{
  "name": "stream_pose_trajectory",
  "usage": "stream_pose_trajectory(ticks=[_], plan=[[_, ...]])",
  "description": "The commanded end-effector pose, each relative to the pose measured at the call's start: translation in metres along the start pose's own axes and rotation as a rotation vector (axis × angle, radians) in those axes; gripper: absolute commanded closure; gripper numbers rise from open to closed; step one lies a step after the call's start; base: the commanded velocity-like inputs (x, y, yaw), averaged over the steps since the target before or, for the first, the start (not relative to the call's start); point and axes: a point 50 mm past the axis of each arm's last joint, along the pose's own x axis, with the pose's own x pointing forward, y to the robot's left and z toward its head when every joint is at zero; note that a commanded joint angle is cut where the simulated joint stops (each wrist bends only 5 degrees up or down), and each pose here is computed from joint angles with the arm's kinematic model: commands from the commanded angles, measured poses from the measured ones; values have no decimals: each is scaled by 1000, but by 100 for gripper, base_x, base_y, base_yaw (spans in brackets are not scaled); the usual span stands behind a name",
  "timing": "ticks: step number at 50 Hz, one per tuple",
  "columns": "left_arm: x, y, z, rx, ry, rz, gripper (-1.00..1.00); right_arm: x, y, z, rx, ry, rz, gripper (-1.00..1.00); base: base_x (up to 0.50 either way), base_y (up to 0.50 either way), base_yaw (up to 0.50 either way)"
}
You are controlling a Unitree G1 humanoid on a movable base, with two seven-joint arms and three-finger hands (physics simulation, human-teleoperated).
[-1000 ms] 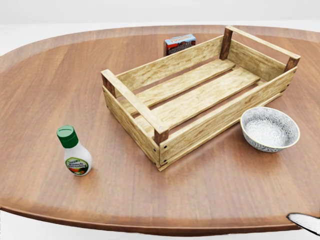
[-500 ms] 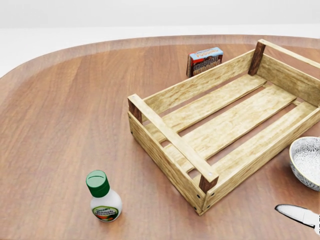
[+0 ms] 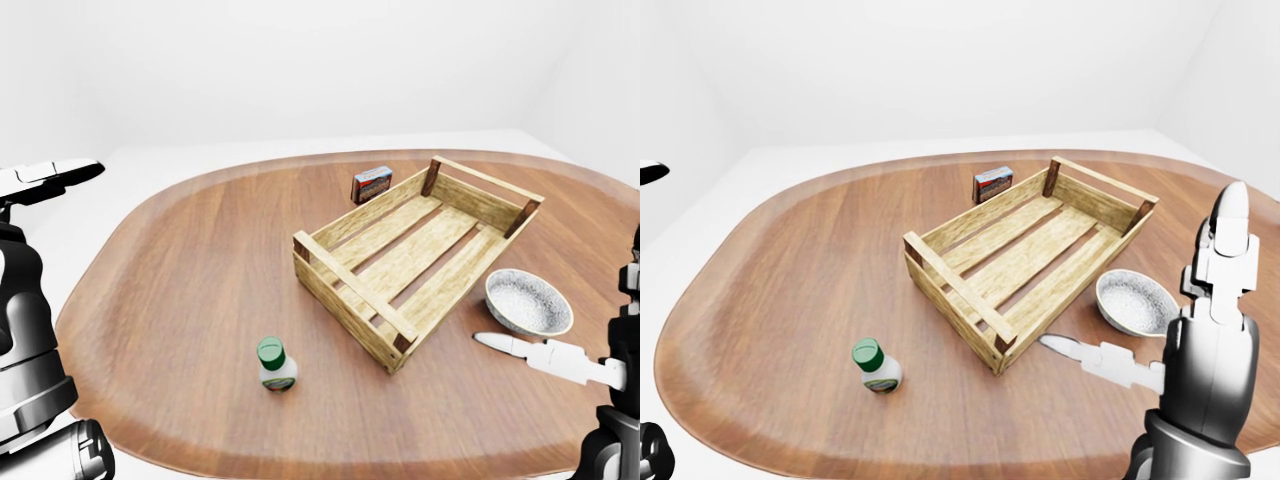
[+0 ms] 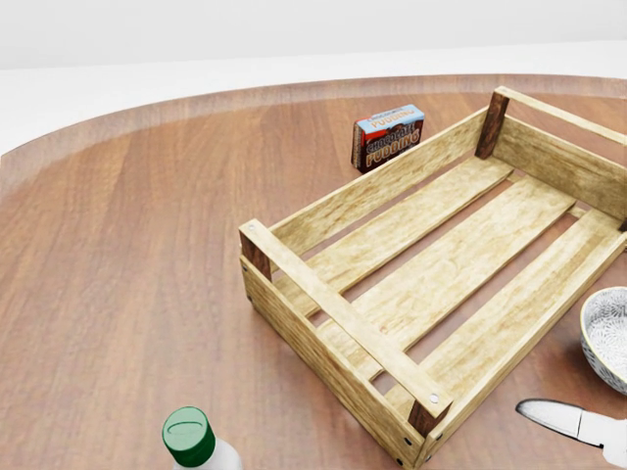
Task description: Pick up the salad dressing and put it in the tray.
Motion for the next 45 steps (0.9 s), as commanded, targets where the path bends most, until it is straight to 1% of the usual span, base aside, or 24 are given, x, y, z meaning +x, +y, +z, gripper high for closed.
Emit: stream_pose_trajectory(ticks=[1,10,30,32,34,36,38,40,42,45], plan=[[0,-1,-1,3,3,-3,-100,-2,0,0,65,-20,4,-100,48,-29,0],[0,0,-1,1,2,-4,-100,-2,0,1,73,-23,4,-100,47,-32,0],[-1,-1,-1,2,3,-5,-100,0,0,0,41,-8,0,-100,47,-34,0],[-1,-1,-1,1,2,-5,-100,-3,-6,-3,79,2,-44,-100,46,-27,0],[-1,-1,-1,2,4,-6,-100,-10,-14,-8,63,28,-43,-100,0,0,0],[-1,-1,-2,3,6,-6,-100,-10,-15,-7,73,18,-39,-100,0,0,0],[-1,-1,-2,3,5,-8,-100,-9,-12,-5,117,-12,-16,-100,-4,-38,0],[-1,-1,-1,2,3,-7,-100,-8,-13,-3,126,-26,-27,-100,-5,-50,0],[-1,0,-2,4,5,-6,-100,-10,-15,-5,80,-10,-34,-100,-5,-50,0],[-1,0,0,2,1,-7,-100,-10,-17,-5,92,-8,-40,-100,0,0,0]])
